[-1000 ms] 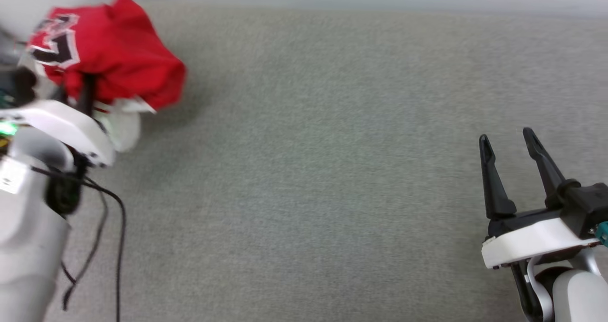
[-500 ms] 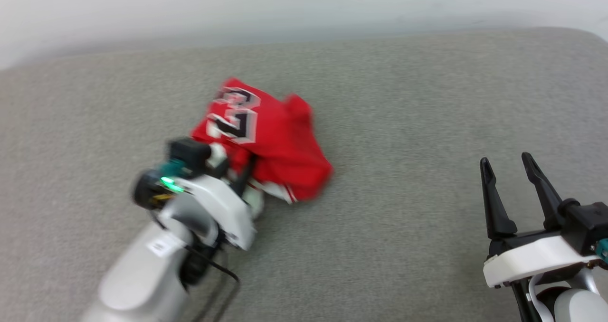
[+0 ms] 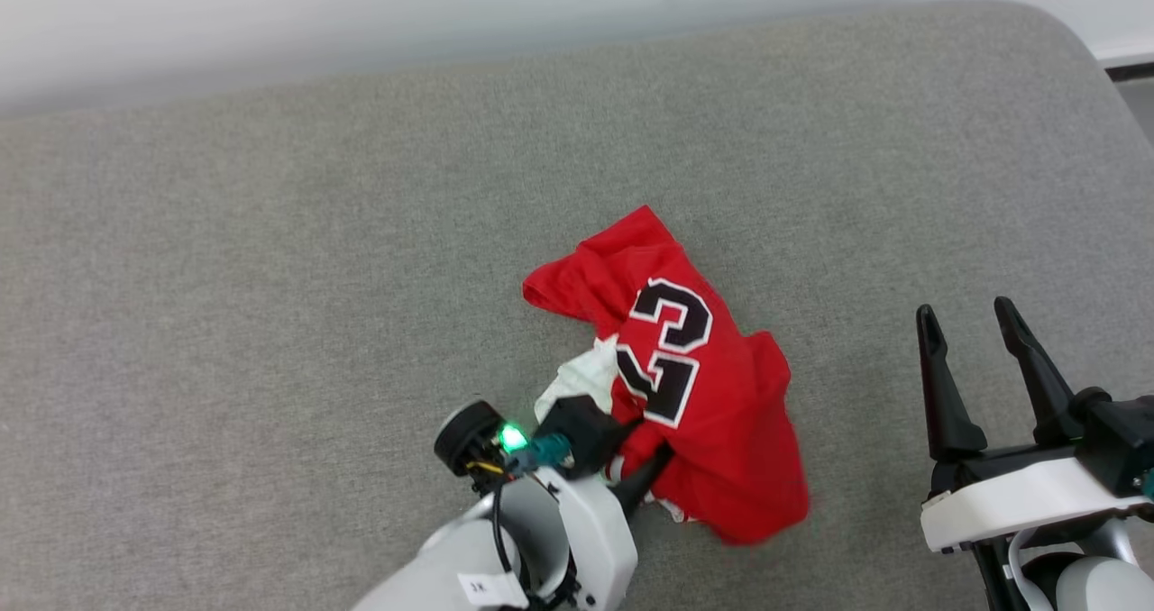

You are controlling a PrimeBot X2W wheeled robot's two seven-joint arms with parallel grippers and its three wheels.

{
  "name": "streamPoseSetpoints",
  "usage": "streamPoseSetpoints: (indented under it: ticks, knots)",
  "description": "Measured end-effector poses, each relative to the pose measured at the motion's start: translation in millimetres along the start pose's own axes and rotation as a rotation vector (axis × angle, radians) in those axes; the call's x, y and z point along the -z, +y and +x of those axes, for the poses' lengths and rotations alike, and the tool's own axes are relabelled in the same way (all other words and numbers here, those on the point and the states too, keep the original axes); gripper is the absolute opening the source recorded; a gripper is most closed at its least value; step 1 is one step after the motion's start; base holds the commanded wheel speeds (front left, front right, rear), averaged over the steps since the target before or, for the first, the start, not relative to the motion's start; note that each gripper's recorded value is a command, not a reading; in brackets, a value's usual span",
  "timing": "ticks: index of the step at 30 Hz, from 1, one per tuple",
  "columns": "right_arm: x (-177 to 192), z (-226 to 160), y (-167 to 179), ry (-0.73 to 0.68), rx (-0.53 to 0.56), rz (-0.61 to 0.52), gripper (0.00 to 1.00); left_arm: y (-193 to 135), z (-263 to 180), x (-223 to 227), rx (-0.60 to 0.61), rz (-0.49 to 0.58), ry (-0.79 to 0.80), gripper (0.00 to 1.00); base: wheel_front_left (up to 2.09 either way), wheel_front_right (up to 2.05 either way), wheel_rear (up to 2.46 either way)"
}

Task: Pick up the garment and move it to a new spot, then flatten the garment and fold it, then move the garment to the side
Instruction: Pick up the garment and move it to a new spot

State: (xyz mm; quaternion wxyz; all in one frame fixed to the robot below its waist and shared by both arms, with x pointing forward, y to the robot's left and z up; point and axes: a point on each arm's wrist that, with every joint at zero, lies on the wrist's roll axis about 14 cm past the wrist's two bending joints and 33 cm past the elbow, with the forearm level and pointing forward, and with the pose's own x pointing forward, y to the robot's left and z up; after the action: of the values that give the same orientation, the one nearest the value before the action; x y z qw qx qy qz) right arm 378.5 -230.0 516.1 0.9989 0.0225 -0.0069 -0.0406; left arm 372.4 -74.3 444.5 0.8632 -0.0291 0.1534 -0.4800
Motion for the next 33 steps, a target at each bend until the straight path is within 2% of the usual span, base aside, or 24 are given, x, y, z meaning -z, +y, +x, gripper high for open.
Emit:
streamPoseSetpoints:
  ticks: [5,6,7,8,14,19,33]
  knots:
    - [5,4,-1,0.011,0.002,-0.001,1.00,-4,-1,18,0.019,-0.006,0.020,0.00,0.00,0.00,0.00]
    - [6,5,0,0.012,-0.001,-0.003,1.00,-4,-2,17,0.016,-0.009,0.010,0.27,0.00,0.00,0.00]
    - [6,6,1,0.013,-0.005,-0.003,1.00,-5,-2,14,0.014,-0.009,-0.004,0.69,0.00,0.00,0.00]
    - [6,8,4,0.014,-0.011,-0.003,1.00,-5,-3,11,0.013,-0.007,-0.025,1.00,0.00,0.00,0.00]
    - [-3,11,17,-0.003,-0.053,-0.012,1.00,-2,-14,-30,-0.024,0.019,-0.193,1.00,0.00,0.00,0.00]
    - [-13,10,30,-0.019,-0.091,-0.018,1.00,13,-34,-57,-0.122,0.024,-0.300,1.00,0.00,0.00,0.00]
    - [-22,-7,46,-0.015,-0.143,-0.021,1.00,99,-145,-90,-0.623,0.006,-0.488,1.00,0.00,0.00,0.00]
